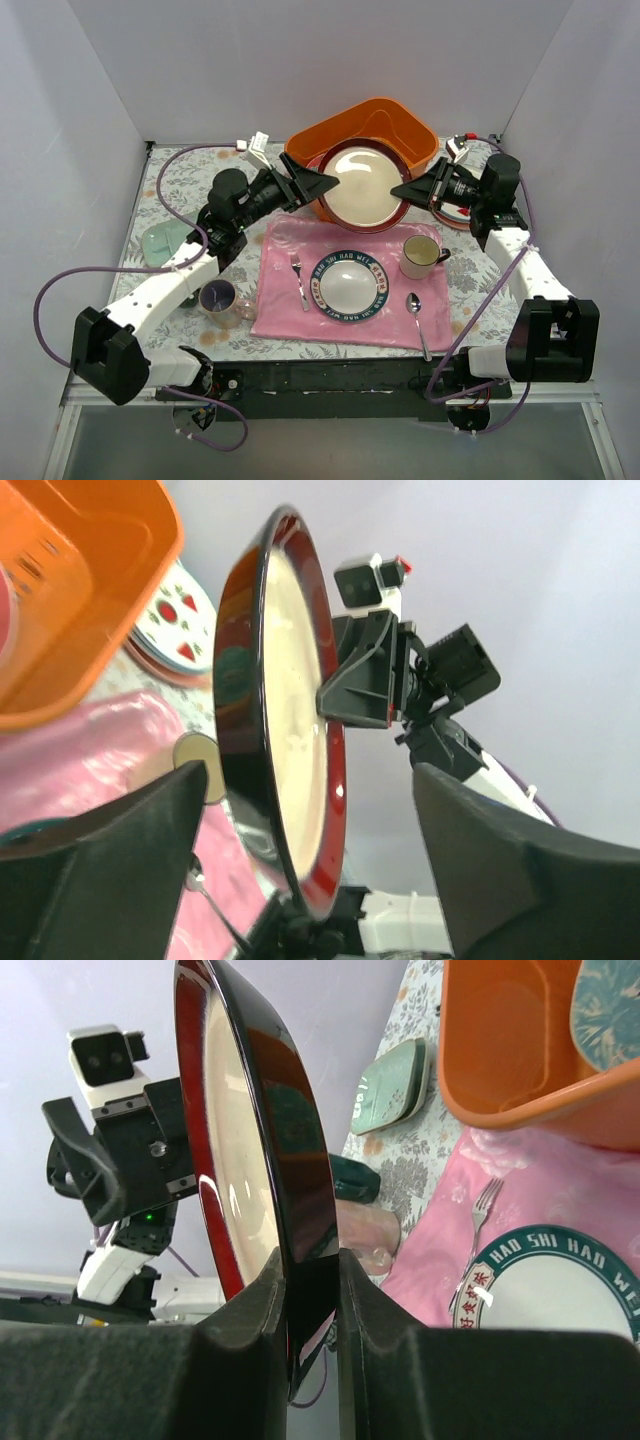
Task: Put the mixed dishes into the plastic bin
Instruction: Pick up the plate at the center of the board, then place the plate in the plastic bin.
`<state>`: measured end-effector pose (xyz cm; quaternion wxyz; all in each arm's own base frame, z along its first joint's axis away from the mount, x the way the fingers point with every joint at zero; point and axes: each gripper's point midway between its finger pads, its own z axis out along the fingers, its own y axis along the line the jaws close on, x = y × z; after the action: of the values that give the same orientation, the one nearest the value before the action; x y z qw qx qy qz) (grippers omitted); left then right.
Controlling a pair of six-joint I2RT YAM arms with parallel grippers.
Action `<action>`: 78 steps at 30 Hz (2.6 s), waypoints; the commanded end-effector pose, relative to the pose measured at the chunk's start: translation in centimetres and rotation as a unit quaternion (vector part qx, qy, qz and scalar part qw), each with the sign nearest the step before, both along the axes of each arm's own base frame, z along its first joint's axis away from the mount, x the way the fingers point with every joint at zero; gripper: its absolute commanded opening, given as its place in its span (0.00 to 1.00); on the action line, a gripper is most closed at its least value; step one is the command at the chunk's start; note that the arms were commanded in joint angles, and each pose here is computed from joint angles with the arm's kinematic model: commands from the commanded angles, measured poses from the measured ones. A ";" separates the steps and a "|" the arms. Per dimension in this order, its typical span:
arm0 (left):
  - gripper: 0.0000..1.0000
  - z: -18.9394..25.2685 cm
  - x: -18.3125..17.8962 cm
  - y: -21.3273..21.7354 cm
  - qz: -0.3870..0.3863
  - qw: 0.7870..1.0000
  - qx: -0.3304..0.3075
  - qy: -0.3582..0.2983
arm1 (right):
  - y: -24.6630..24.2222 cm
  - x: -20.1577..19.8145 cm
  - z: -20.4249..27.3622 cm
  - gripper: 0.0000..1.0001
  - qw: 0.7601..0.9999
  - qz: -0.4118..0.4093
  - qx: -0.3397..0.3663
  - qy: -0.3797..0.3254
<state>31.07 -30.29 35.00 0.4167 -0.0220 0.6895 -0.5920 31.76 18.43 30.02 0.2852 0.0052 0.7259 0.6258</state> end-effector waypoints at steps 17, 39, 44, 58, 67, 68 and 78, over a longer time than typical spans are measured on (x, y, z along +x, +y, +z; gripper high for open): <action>0.98 0.8 2.5 13.5 0.232 0.953 0.189 -0.053 | -1.3 7.4 5.0 0.01 0.984 -0.010 -0.076 -0.162; 0.98 -2.0 9.7 13.0 0.264 0.946 0.189 -0.003 | 1.9 24.7 -1.5 0.01 0.975 -0.029 -0.146 -0.162; 0.98 -1.6 10.7 13.0 0.256 0.951 0.172 0.019 | 3.2 25.7 -2.6 0.01 0.973 -0.023 -0.151 -0.173; 0.98 -0.9 10.6 15.2 0.282 0.948 0.135 0.058 | 4.5 26.6 -9.2 0.07 0.974 -0.023 -0.195 -0.117; 0.98 0.0 8.4 16.4 0.306 0.944 0.109 0.058 | 4.8 26.0 -12.2 0.12 0.976 -0.016 -0.206 -0.074; 0.98 -0.1 8.2 16.5 0.310 0.943 0.110 0.060 | 4.7 26.1 -12.5 0.14 0.975 -0.018 -0.208 -0.070; 0.98 0.1 6.1 18.0 0.341 0.933 0.088 0.070 | 4.1 26.7 -14.5 0.34 0.970 -0.031 -0.235 -0.056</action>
<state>38.22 -13.48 34.28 0.5330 -0.2364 0.7321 -0.3522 57.20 21.97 12.05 0.2896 -0.0405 0.8568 0.4247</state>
